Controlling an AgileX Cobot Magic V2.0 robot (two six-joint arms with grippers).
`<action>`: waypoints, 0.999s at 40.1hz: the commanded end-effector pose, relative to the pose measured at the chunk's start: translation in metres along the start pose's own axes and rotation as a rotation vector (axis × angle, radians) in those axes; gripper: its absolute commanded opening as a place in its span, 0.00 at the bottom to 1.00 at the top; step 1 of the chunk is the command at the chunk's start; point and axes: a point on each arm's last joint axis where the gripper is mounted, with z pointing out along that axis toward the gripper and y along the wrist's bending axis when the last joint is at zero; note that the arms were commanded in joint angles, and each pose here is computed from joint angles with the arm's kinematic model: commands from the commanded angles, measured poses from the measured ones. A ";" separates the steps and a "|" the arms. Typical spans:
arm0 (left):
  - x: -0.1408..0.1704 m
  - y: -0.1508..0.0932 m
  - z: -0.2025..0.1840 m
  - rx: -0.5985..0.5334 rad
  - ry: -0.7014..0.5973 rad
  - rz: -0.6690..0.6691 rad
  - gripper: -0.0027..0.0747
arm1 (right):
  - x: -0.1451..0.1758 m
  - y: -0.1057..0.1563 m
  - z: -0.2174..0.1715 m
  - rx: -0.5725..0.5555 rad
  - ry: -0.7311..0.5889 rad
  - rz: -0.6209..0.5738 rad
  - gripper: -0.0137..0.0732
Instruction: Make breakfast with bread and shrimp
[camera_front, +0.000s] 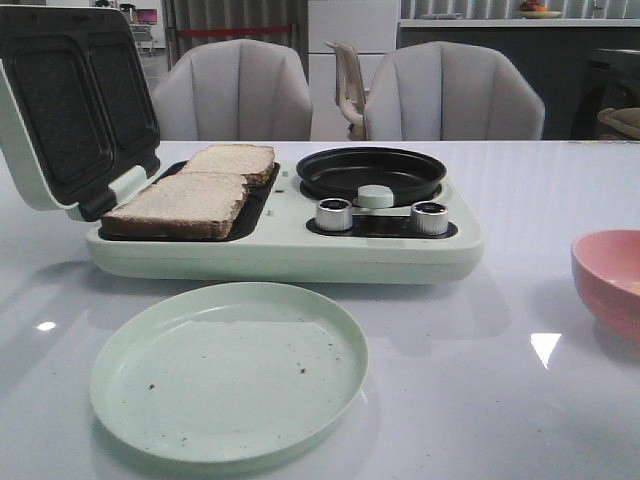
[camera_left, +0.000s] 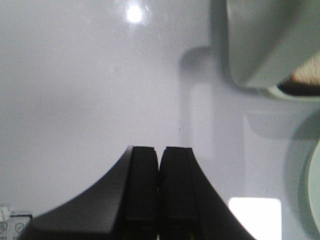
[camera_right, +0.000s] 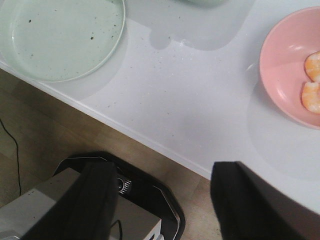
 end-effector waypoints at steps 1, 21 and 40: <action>-0.031 0.013 -0.015 0.060 -0.215 -0.080 0.16 | -0.010 0.001 -0.008 0.000 -0.086 0.003 0.75; -0.101 0.023 0.043 0.220 -0.288 -0.145 0.16 | -0.010 0.001 -0.008 0.000 -0.086 0.003 0.75; -0.109 -0.009 0.045 0.439 -0.274 -0.137 0.16 | -0.010 0.001 -0.008 0.000 -0.086 0.003 0.75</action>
